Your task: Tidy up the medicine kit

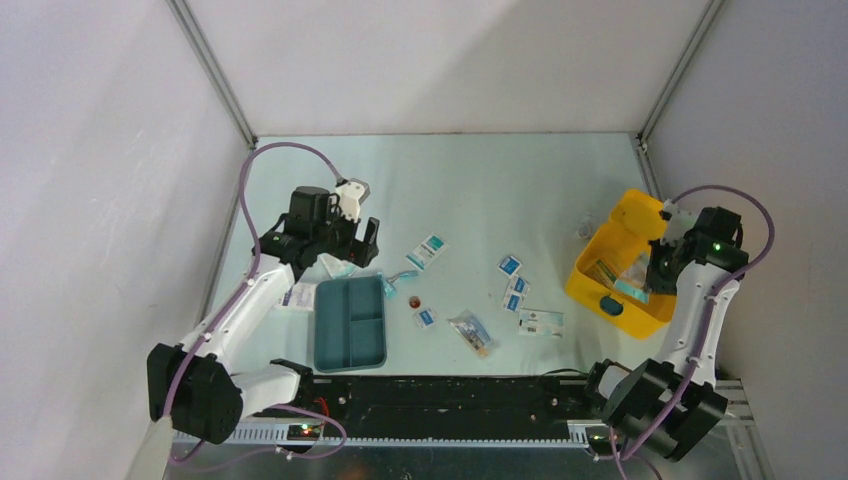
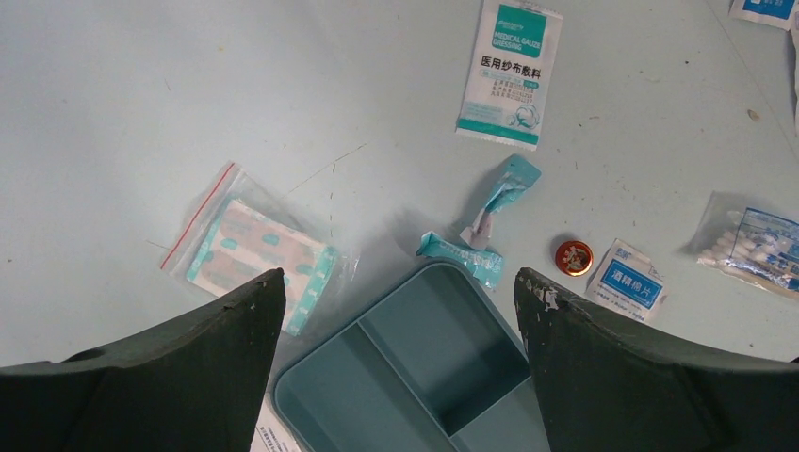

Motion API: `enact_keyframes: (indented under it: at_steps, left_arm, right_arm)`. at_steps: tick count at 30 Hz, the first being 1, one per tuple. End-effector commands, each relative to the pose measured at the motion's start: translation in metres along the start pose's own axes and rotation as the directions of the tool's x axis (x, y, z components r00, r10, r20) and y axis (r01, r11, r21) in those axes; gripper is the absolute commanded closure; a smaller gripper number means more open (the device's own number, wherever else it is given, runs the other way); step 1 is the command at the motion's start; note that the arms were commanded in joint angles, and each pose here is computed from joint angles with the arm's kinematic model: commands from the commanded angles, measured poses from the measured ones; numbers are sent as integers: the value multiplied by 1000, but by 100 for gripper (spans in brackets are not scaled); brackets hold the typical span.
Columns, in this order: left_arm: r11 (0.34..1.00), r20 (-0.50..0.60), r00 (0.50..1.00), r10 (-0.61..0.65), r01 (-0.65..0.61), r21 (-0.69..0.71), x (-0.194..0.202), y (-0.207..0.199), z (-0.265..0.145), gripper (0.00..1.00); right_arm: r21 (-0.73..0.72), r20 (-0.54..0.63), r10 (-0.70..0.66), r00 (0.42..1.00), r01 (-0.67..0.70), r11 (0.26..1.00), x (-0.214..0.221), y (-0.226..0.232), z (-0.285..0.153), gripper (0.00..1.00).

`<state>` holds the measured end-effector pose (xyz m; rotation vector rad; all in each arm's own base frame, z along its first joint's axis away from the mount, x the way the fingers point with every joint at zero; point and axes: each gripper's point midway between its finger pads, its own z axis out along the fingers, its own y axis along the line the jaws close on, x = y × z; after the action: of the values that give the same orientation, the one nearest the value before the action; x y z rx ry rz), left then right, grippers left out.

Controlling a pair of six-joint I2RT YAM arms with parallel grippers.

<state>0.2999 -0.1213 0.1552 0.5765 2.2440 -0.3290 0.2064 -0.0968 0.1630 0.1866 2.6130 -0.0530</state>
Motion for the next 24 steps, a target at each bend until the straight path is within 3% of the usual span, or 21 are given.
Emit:
enact_keyframes:
  at_steps: [1,13,19,24]
  left_arm:
    - [1000,52,999,16,-16,9,-22,0,-7,5]
    - [1000,61,998,19,-19,-3,-23,1,-14,5]
    - [1000,58,998,19,-18,-3,-23,1,-12,5]
    - [1000,62,998,15,-15,-1,-25,0,-13,5]
  right_arm:
    - [18,-53,18,998,-17,1000,20,-11,6,100]
    - [-5,-179,101,979,-104,995,25,-26,62,100]
    - [1,-119,126,985,-127,992,10,-29,69,92]
    - [-6,-102,151,983,-152,988,7,-25,67,55]
